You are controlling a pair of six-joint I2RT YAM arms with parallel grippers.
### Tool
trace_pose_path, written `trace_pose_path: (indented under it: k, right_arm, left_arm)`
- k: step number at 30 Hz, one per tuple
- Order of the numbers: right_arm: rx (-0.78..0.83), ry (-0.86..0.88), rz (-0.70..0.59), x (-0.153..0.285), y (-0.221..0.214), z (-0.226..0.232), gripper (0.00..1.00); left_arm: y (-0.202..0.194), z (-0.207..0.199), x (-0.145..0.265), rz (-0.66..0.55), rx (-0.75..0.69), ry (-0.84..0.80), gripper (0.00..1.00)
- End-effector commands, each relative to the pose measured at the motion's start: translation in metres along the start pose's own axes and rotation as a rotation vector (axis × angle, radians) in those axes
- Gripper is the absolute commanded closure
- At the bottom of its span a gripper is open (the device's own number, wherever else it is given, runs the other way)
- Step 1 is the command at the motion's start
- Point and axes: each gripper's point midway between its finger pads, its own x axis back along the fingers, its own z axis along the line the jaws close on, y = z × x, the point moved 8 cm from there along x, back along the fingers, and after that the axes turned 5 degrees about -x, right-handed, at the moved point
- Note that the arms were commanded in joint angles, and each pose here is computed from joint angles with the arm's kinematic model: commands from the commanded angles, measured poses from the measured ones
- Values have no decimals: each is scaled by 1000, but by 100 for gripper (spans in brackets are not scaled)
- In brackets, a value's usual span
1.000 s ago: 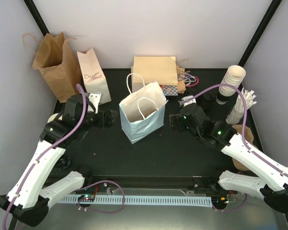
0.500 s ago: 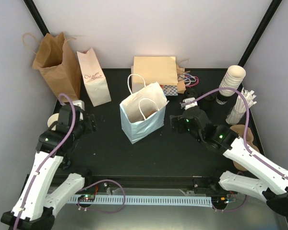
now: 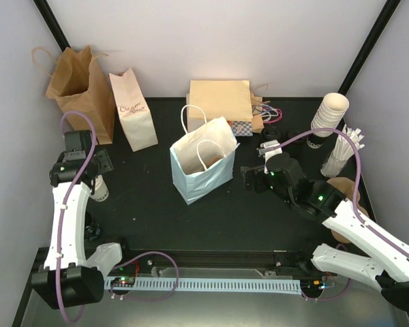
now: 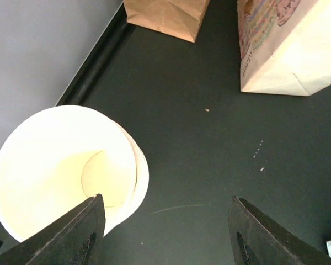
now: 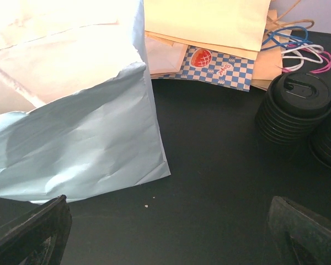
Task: Pack the takeout coffee
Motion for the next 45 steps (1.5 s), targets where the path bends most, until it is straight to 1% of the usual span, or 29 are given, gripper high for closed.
trace_pose_path:
  k: [1, 4, 8, 10, 12, 15, 17, 19, 22, 28, 38, 40, 44, 45]
  right_arm:
    - [18, 21, -17, 10, 2, -3, 0]
    - [18, 20, -19, 11, 2, -3, 0]
    - [12, 23, -25, 13, 0, -5, 0]
    - [9, 21, -32, 14, -1, -6, 0]
    - [7, 20, -39, 16, -2, -8, 0]
    - [7, 28, -48, 17, -4, -9, 0]
    - [16, 41, -46, 17, -4, -8, 0]
    - [27, 51, -43, 18, -4, -7, 0]
    - [35, 66, -42, 19, -3, -6, 0]
    - [36, 96, -32, 18, -4, -3, 0]
    - [32, 103, -41, 20, -4, -3, 0]
    - [32, 100, -42, 20, -4, -4, 0]
    - [33, 96, -43, 21, -4, -4, 0]
    - [33, 94, -41, 20, -4, -4, 0]
  left_arm:
    - [25, 4, 4, -63, 9, 3, 37]
    - [30, 8, -4, -19, 13, 63, 37]
    - [32, 5, -15, 46, 13, 51, 37]
    - [33, 6, -19, 64, 16, 55, 40]
    - [33, 7, -24, 78, 21, 65, 40]
    - [33, 9, -29, 110, 35, 71, 52]
    - [34, 12, -32, 125, 44, 80, 61]
    - [33, 15, -34, 136, 56, 87, 67]
    - [30, 18, -37, 147, 72, 79, 67]
    - [24, 25, -38, 150, 96, 98, 63]
    - [16, 21, -48, 180, 130, 51, 68]
    - [13, 21, -51, 191, 134, 51, 74]
    - [15, 22, -52, 199, 133, 65, 97]
    - [15, 22, -51, 202, 135, 72, 98]
